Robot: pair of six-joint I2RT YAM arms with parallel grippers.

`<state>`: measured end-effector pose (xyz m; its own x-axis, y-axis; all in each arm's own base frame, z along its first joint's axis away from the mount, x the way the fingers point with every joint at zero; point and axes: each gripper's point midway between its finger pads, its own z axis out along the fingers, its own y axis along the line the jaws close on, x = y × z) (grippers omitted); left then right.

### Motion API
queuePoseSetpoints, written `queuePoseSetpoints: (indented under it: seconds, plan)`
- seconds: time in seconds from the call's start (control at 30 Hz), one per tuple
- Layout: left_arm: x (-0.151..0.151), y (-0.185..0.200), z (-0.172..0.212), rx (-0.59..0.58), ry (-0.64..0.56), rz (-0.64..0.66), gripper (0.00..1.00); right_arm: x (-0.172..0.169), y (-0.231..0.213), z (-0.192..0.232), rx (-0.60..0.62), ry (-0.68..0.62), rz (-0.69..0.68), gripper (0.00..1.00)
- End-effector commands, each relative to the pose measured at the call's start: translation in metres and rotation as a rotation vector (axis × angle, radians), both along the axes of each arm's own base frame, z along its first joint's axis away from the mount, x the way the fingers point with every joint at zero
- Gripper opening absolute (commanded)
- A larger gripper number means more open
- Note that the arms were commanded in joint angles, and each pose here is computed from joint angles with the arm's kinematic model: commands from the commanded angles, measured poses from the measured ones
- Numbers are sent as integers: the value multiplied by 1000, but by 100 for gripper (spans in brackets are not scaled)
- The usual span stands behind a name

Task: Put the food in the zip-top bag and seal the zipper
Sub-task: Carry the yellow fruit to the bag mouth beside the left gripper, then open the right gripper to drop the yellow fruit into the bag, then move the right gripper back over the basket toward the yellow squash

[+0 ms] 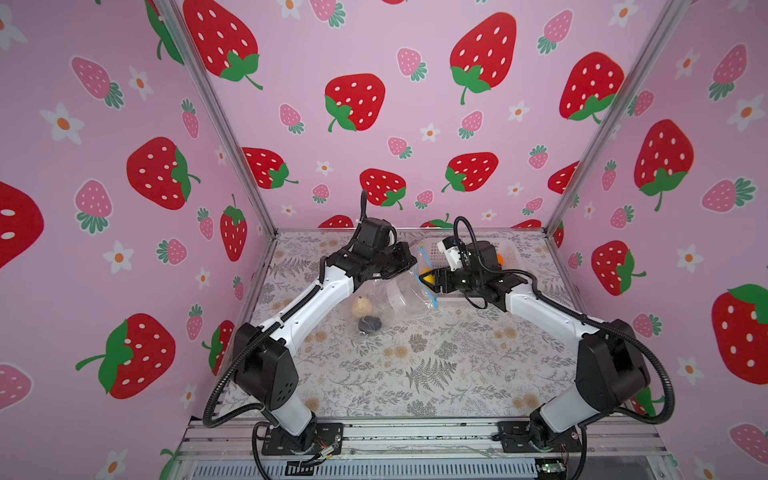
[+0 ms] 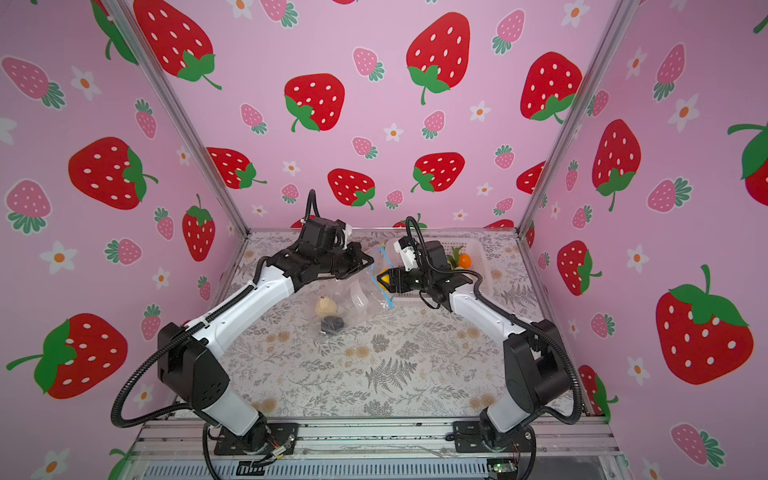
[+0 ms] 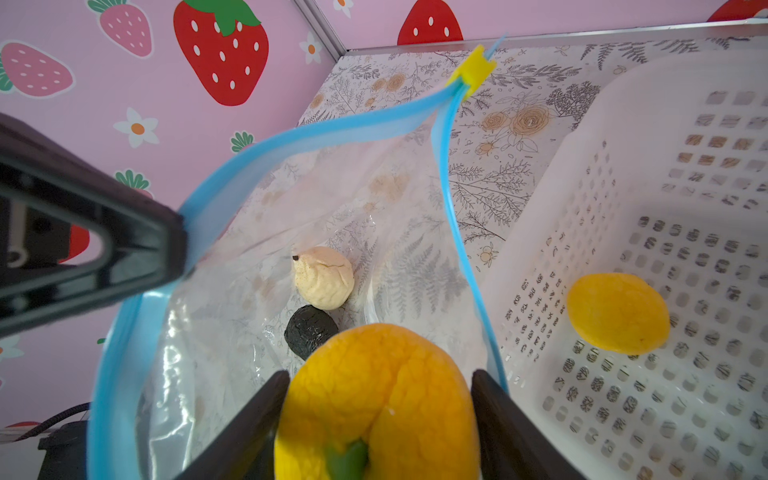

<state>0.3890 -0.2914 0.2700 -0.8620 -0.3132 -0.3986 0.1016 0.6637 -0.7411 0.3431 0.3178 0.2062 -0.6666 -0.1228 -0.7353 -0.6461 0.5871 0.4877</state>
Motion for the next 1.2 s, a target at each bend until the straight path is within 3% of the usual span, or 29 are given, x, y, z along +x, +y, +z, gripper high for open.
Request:
queuePoseSetpoints:
  seconds: [0.0, 0.6, 1.17]
  plan:
    - [0, -2, 23, -24, -46, -2, 0, 3, 1, 2, -10, -15, 4, 73]
    - [0, -2, 19, -20, -39, -2, 0, 2, 0, 2, -14, -17, 2, 73]
    - [-2, 0, 14, -17, -34, 0, 0, 5, -36, 68, -49, -189, -83, 70]
